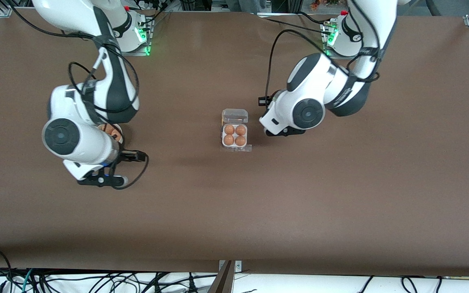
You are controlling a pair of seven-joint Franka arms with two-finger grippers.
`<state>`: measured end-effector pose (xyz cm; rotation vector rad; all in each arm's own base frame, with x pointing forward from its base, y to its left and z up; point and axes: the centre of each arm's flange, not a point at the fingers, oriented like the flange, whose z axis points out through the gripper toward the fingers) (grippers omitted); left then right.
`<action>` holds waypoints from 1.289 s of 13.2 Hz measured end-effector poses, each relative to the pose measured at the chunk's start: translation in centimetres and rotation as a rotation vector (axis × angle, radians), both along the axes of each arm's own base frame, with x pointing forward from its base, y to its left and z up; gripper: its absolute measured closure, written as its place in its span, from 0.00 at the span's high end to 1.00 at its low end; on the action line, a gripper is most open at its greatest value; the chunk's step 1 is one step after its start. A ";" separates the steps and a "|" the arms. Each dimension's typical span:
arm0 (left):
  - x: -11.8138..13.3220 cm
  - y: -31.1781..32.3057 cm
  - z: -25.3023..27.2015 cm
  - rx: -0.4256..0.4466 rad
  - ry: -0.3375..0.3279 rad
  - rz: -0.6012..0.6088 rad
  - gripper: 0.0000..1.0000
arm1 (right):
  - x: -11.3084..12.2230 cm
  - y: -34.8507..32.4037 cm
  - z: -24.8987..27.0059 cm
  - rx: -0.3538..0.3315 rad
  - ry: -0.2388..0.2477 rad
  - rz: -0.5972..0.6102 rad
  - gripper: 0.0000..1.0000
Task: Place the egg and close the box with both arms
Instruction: 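Raise the right gripper away while the left gripper reaches the lid, then fold the carton lid over the eggs with the left gripper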
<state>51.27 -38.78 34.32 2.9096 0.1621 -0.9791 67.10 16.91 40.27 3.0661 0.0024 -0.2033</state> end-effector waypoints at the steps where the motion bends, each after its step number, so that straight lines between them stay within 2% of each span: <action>1: -1.0 -1.4 -1.6 0.021 0.022 -0.011 0.05 | 0.0 -1.3 1.2 0.009 -0.003 -0.002 1.00; 3: -2.9 -3.8 -3.8 0.047 0.057 -0.025 0.04 | -0.7 -4.8 3.7 0.055 -0.011 -0.023 1.00; 5: -3.8 -5.0 -4.7 0.038 0.077 -0.025 0.02 | -2.2 -8.9 7.3 0.073 -0.042 -0.033 1.00; 9: -4.4 -7.1 -5.4 0.017 0.045 -0.001 0.01 | -7.5 -13.5 16.4 0.105 -0.174 -0.063 1.00; 11: -5.3 -8.6 -6.0 0.021 0.023 0.005 0.01 | -9.5 -14.5 19.0 0.109 -0.213 -0.073 1.00; 14: -6.5 -10.3 -8.1 0.033 0.009 0.009 0.01 | -10.5 -16.0 19.2 0.108 -0.213 -0.055 1.00; 17: -6.1 -10.9 -9.1 0.025 -0.025 0.033 0.01 | -10.2 -15.3 17.7 0.108 -0.193 -0.030 1.00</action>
